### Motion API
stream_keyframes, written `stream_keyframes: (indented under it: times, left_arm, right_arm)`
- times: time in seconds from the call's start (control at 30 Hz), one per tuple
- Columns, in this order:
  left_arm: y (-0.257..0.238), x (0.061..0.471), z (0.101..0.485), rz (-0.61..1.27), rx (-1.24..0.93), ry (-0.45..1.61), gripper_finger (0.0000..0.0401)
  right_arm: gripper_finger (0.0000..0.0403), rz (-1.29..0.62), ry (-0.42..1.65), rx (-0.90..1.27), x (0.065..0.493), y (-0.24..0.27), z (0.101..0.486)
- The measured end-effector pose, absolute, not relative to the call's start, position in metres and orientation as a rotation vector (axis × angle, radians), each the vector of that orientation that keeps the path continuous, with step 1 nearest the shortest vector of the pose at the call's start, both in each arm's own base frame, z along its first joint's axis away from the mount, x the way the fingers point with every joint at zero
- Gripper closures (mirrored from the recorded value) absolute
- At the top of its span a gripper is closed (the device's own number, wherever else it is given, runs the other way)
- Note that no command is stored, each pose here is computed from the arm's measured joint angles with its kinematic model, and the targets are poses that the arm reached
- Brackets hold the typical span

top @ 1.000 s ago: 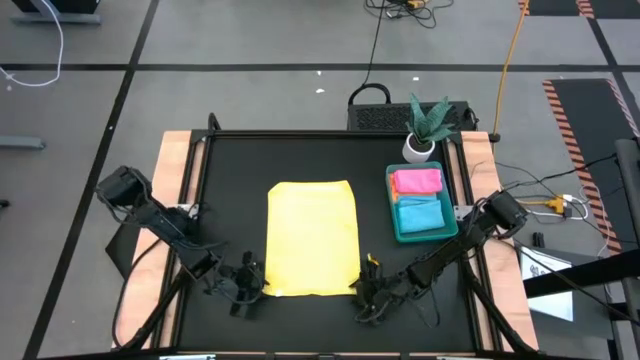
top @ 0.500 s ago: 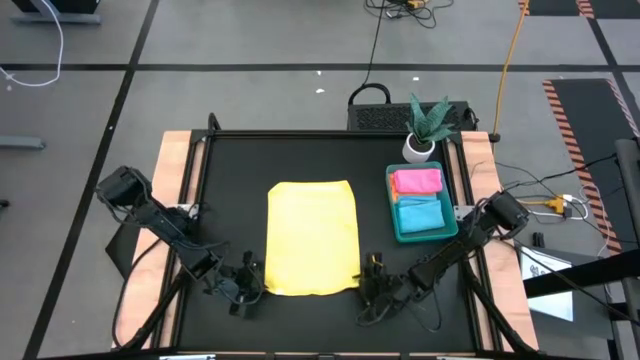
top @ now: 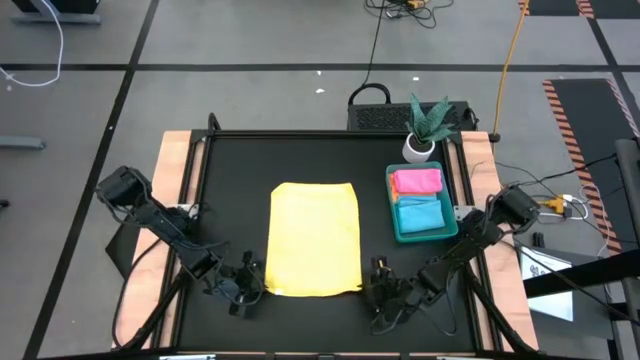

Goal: Fold microfiber towels
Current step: Fold the yellow microfiber cloth

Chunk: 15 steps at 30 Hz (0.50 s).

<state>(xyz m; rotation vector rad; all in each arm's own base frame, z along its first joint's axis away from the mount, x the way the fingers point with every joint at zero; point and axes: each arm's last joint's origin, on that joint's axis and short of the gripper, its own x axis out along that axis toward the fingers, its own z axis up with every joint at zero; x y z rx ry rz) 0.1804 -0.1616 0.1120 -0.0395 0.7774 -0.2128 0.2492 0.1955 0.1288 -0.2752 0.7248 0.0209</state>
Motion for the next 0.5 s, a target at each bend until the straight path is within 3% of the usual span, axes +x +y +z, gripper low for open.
stream_keyframes:
  times: [0.17,0.5]
  left_arm:
    - [-0.1617,0.1804,0.1122,-0.213,-0.041,0.776,0.0393]
    - [-0.1617,0.1805,0.1123,-0.213,-0.043,0.776,0.0391]
  right_arm:
    - [0.0378,0.014,0.728,-0.256,0.2496,0.1949,0.1283]
    - [0.0274,0.067,0.717,-0.369,0.2504,0.1990,0.1226]
